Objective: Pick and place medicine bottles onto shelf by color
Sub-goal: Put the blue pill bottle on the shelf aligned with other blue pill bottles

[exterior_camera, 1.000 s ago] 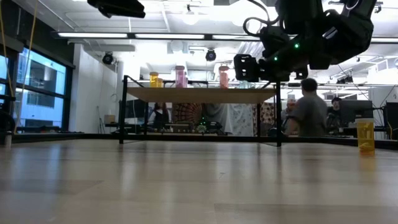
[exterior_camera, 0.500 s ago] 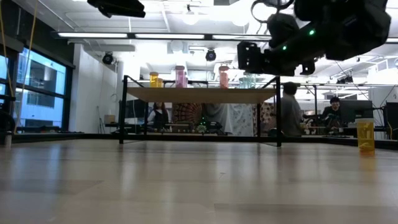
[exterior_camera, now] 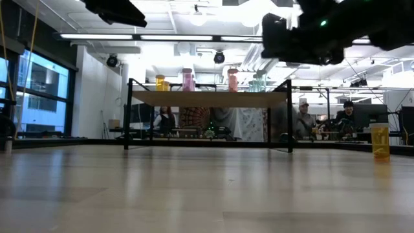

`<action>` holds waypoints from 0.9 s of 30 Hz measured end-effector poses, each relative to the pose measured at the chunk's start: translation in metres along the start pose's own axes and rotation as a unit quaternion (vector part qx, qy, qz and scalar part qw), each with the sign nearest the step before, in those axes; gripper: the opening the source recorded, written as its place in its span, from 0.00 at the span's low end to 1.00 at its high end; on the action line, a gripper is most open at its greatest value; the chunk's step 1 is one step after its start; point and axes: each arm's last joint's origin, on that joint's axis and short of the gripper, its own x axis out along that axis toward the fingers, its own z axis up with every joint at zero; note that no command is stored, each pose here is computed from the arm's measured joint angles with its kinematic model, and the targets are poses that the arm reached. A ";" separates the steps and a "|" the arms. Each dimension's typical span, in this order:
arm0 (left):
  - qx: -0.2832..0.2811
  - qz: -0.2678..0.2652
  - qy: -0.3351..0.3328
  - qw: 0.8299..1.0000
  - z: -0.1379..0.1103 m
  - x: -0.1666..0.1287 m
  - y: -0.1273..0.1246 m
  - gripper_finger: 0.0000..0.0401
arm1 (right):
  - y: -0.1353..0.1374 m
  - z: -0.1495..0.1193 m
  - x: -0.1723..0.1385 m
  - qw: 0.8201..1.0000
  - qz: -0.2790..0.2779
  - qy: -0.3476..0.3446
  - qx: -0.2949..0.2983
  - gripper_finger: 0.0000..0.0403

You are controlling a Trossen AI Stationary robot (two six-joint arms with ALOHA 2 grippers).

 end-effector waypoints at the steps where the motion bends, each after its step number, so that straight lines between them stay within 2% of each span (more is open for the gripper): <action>1: -0.005 -0.002 0.001 1.000 0.000 0.000 0.000 0.50 | 0.000 0.002 -0.005 1.000 -0.003 0.001 0.002 0.54; 8: -0.032 -0.020 0.009 0.999 -0.002 0.000 -0.001 0.50 | -0.003 0.015 -0.034 1.000 0.015 0.006 0.021 0.54; 12: -0.030 -0.031 0.017 0.999 -0.003 0.000 -0.002 0.50 | -0.006 0.024 -0.039 1.000 0.021 0.006 -0.007 0.54; 16: -0.027 -0.030 0.022 0.999 -0.004 0.000 -0.002 0.50 | -0.014 0.041 -0.033 0.999 0.012 0.006 -0.042 0.54; 27: -0.026 -0.031 0.021 0.999 -0.004 0.000 -0.002 0.50 | -0.058 0.101 -0.007 0.998 -0.043 0.008 -0.038 0.54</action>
